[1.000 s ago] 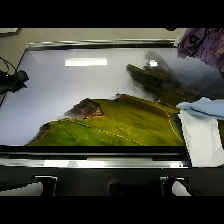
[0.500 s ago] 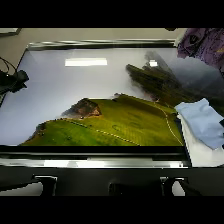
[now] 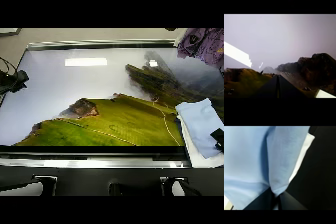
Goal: Fold the clothes and pants, and hang the long-sleeved shirts on hangers.
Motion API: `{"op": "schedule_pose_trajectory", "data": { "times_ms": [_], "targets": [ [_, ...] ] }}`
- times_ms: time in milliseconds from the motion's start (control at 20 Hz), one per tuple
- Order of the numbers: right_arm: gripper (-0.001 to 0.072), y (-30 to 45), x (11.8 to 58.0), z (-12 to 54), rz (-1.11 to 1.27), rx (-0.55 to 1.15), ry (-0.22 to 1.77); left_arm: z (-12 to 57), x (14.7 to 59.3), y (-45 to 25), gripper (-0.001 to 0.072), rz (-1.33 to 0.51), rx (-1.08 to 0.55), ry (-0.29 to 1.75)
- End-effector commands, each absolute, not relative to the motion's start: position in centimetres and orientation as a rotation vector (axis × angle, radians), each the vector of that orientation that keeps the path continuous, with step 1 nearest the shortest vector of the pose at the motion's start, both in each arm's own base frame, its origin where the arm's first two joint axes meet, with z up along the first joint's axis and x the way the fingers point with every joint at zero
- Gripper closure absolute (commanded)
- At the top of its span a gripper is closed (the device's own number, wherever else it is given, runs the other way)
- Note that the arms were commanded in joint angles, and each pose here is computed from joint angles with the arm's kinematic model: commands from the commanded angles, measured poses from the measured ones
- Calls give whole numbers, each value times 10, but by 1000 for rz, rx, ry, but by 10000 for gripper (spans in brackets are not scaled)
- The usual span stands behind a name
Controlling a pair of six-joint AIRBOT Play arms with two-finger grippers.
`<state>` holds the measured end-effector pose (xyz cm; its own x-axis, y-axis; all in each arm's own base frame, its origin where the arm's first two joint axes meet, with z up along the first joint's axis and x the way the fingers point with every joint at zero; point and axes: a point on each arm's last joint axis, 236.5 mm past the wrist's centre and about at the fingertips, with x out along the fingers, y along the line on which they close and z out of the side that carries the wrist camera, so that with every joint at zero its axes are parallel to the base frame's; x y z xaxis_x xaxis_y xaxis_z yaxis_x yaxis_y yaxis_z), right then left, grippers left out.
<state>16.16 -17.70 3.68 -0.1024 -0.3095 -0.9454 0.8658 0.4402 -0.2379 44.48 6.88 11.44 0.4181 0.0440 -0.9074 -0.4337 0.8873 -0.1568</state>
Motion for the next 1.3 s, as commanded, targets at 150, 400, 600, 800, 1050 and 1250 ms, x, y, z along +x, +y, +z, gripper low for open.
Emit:
{"op": "schedule_pose_trajectory", "data": {
  "times_ms": [150,400,600,800,1050,1250],
  "targets": [
    [679,-171,139,36,-1160,581,1387,114,445,69,691,310,-399,1106],
    [637,-163,128,37,-1176,594,1440,114,445,69,691,310,-399,1106],
    [128,-165,135,36,-1151,590,1419,114,445,69,691,309,-400,1106],
    [337,-140,239,44,-712,653,1173,115,448,51,689,216,-397,1115],
    [667,-35,346,80,-130,483,954,107,444,-1,695,-23,-198,1114],
    [679,71,344,67,204,166,1031,75,404,-39,695,-99,-71,1075]
  ]
}}
